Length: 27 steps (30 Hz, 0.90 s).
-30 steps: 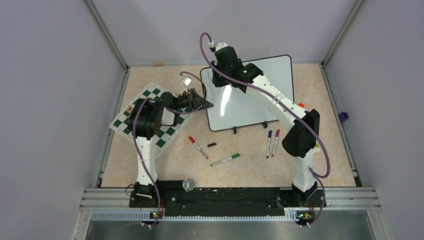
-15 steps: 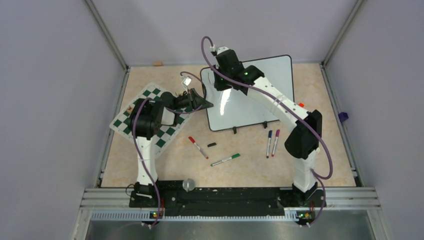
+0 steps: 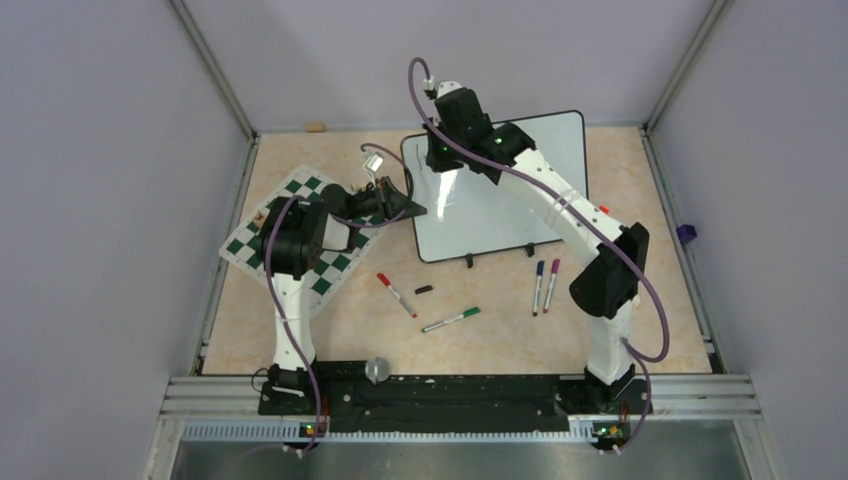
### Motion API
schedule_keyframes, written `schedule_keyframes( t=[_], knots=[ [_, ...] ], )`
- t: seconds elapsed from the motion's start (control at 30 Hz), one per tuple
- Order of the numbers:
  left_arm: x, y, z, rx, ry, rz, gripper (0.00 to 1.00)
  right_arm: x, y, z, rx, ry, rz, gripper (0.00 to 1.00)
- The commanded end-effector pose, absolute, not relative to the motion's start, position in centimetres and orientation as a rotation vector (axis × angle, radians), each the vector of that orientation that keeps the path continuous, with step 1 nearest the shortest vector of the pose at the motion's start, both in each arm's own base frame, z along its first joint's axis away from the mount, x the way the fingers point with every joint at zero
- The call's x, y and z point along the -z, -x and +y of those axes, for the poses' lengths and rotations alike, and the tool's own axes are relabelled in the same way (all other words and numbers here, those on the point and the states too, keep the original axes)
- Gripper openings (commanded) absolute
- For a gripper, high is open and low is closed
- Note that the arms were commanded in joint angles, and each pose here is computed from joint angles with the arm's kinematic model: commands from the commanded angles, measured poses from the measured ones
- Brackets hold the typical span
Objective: Write a sentence on the whiteboard
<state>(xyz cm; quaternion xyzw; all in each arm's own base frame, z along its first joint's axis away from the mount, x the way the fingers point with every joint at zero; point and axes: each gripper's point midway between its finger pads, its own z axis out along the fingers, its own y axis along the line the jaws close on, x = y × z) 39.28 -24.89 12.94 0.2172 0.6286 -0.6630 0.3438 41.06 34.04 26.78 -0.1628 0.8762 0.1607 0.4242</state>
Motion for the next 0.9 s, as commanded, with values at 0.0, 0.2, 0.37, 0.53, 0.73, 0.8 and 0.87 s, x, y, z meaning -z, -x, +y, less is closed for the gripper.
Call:
schedule_keyframes(
  t=[0.0,0.2,0.37,0.53,0.73,0.8,0.87],
  knots=[
    [-14.0,-37.6,-25.6,1.733,-0.711,1.579,0.00,-33.1,-41.3,33.8,-0.480,0.349,2.056,0.00],
    [-14.0,-37.5,-25.6,1.734,-0.716,1.579,0.00,-32.3,-42.0,33.1,-0.446,0.316,2.082,0.00],
    [-14.1,-37.5,-25.6,1.733,-0.715,1.579,0.00,-31.2,-42.6,32.7,-0.398,0.305,2.104,0.00],
    [-14.2,-37.6,-25.6,1.733,-0.719,1.575,0.00,-30.9,-43.1,32.6,-0.372,0.307,2.102,0.00],
    [-14.2,-37.5,-25.6,1.733,-0.721,1.575,0.00,-30.7,-43.6,32.8,-0.363,0.317,2.099,0.00],
    [-14.2,-37.5,-25.6,1.732,-0.720,1.576,0.00,-30.7,-43.7,32.9,-0.359,0.320,2.097,0.00],
    [-14.2,-37.5,-25.6,1.733,-0.723,1.576,0.00,-30.5,-44.0,32.9,-0.352,0.320,2.096,0.00]
  ],
)
